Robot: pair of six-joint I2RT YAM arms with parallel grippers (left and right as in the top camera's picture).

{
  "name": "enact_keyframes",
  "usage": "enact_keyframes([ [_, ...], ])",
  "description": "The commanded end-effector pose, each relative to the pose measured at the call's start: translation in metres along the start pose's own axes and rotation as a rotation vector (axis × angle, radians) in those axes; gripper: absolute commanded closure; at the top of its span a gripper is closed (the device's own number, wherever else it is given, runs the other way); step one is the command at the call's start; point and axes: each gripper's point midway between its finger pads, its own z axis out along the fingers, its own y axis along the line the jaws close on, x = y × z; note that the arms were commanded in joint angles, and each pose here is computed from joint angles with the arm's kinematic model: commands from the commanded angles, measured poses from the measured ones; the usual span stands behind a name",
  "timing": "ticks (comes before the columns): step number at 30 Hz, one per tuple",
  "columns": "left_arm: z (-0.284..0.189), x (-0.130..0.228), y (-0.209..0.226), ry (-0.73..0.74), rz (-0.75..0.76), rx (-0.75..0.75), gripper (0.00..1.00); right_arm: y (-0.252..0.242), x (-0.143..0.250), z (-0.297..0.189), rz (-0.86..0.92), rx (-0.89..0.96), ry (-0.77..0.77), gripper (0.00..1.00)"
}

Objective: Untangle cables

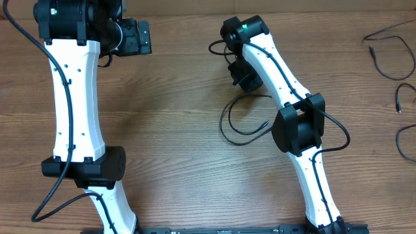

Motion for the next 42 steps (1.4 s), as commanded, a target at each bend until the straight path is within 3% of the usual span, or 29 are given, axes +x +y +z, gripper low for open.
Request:
enact_keyframes([
  [1,-0.009,-0.001,-0.006,-0.025,0.029,0.02,0.04,-0.008,0.005,-0.01,0.063,-0.004,0.021,0.21],
  [4,-0.009,-0.001,-0.007,-0.025,0.029,0.02,0.04,-0.016,0.008,0.001,0.059,0.043,0.027,0.16],
  [12,-0.009,-0.001,-0.008,-0.023,0.03,0.027,0.04,-0.038,0.019,0.052,0.093,0.172,0.049,0.17],
  [20,-0.009,-0.001,-0.008,-0.023,0.033,0.028,0.04,-0.033,0.026,0.091,0.041,0.147,0.068,0.17],
  [21,-0.009,-0.001,-0.008,-0.023,0.034,0.028,0.04,-0.032,0.027,0.093,0.041,0.143,0.073,0.23],
  [23,-0.009,-0.001,-0.008,-0.023,0.034,0.028,0.04,-0.031,0.029,0.092,0.043,0.136,0.089,0.45],
  [27,-0.009,-0.001,-0.008,-0.024,0.046,0.027,0.04,-0.024,0.023,0.068,0.047,0.094,0.072,0.49],
  [30,-0.009,-0.001,-0.008,-0.023,0.049,0.028,0.04,-0.02,0.019,0.048,0.049,0.055,0.059,0.39],
  [32,-0.009,-0.001,-0.009,-0.023,0.049,0.03,0.04,-0.019,0.018,0.041,0.052,0.038,0.056,0.27],
  [33,-0.009,0.0,-0.01,-0.021,0.049,0.04,0.04,-0.019,0.018,0.04,0.055,0.037,0.056,0.17],
  [34,-0.01,0.0,-0.014,-0.018,0.049,0.06,0.04,-0.021,0.02,0.04,0.063,0.044,0.061,0.0],
  [42,-0.01,0.0,-0.014,-0.018,0.065,0.06,0.04,-0.009,0.014,0.04,0.146,0.0,0.023,0.0],
])
